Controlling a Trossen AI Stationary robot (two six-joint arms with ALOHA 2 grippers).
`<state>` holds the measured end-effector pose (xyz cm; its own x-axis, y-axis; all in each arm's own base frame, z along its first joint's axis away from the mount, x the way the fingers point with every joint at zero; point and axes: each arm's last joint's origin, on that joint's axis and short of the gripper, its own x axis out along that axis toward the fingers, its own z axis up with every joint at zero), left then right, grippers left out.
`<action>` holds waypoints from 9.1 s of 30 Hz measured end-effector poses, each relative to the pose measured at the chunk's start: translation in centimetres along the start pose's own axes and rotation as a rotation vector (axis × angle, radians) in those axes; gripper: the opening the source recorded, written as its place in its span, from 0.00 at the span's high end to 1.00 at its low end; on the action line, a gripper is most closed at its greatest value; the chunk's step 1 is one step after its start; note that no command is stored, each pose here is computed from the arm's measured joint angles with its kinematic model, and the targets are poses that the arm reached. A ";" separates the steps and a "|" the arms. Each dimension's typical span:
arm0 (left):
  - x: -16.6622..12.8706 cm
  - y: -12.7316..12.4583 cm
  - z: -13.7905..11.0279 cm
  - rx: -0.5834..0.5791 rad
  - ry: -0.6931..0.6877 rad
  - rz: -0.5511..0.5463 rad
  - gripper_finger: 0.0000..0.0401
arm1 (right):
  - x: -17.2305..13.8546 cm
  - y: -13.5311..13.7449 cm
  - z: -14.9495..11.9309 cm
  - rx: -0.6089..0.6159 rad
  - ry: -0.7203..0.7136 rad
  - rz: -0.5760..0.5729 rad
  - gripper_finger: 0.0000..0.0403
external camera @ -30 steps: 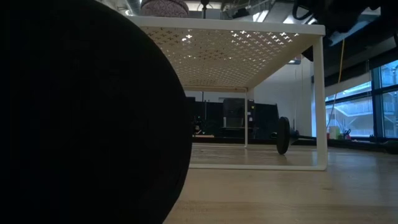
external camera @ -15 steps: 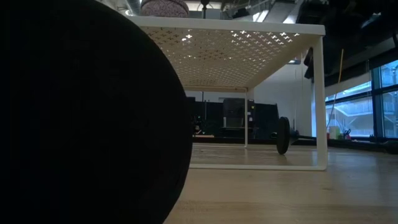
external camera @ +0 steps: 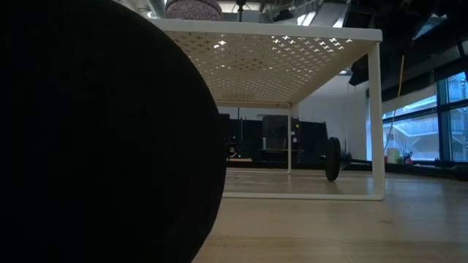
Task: Pick & Place candle stick holders
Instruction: Put the top black candle holder on the shelf
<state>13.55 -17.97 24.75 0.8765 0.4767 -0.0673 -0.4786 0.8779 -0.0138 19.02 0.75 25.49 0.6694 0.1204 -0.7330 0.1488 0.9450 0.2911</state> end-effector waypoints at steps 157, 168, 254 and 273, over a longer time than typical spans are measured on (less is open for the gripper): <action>4.9 10.5 1.1 -0.321 -0.503 -0.475 0.98 | 7.8 -1.9 -6.6 -0.012 0.440 -0.408 0.52; 4.9 10.5 1.1 -0.320 -0.502 -0.475 0.99 | 7.8 -2.1 -6.5 -0.009 0.441 -0.412 0.52; 4.9 10.4 1.1 -0.317 -0.506 -0.486 0.99 | 9.5 -2.4 -7.3 0.123 0.591 -0.326 0.97; 4.9 10.4 1.1 -0.318 -0.506 -0.486 0.98 | 5.8 3.0 -4.0 0.090 0.628 -0.522 0.97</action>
<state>12.92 -6.42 25.37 0.8729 0.0703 0.4827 0.0409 0.9755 -0.2161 20.47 5.53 19.66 -0.0308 -0.1550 -0.9874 0.4041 0.9016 -0.1542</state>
